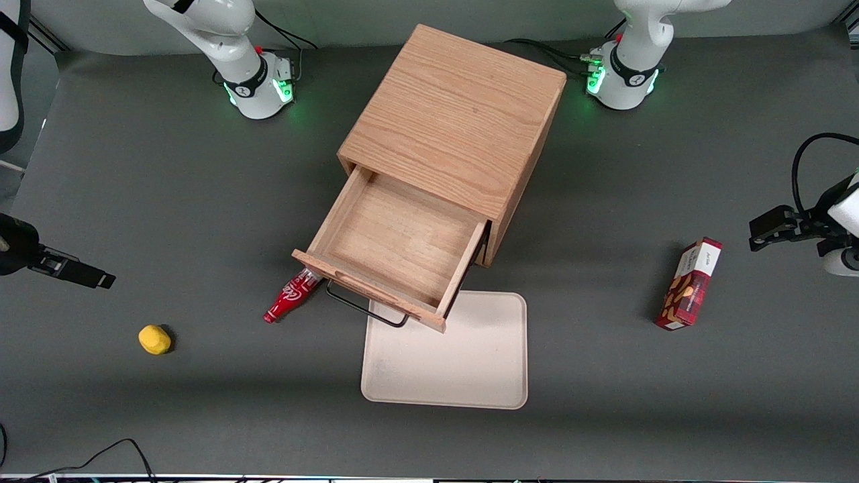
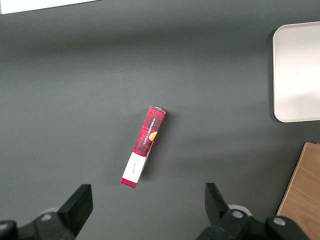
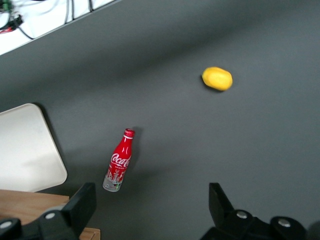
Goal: Open upper drawer
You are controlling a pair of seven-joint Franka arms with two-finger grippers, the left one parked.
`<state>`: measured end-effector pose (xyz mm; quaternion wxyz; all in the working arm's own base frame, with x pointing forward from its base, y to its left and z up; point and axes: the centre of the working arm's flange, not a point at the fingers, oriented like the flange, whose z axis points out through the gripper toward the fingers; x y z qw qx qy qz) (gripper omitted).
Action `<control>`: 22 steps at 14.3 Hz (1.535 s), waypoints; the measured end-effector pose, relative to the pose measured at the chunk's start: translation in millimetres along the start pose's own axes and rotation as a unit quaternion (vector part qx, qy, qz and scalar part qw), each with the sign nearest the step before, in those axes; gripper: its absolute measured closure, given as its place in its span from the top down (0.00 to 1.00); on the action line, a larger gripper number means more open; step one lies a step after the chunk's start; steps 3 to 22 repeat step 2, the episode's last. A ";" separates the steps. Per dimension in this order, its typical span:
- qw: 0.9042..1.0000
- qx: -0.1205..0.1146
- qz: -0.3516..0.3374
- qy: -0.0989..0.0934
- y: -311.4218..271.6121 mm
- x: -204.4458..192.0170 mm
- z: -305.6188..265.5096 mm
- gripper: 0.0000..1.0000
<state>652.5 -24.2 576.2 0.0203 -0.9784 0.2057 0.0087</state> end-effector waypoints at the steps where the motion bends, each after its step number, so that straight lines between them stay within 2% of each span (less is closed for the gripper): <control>1: 1.000 -0.003 0.004 -0.003 2.6 -0.3 3.1 1.00; 22: 1.000 -0.006 0.008 -0.006 7.6 0.4 5.2 1.00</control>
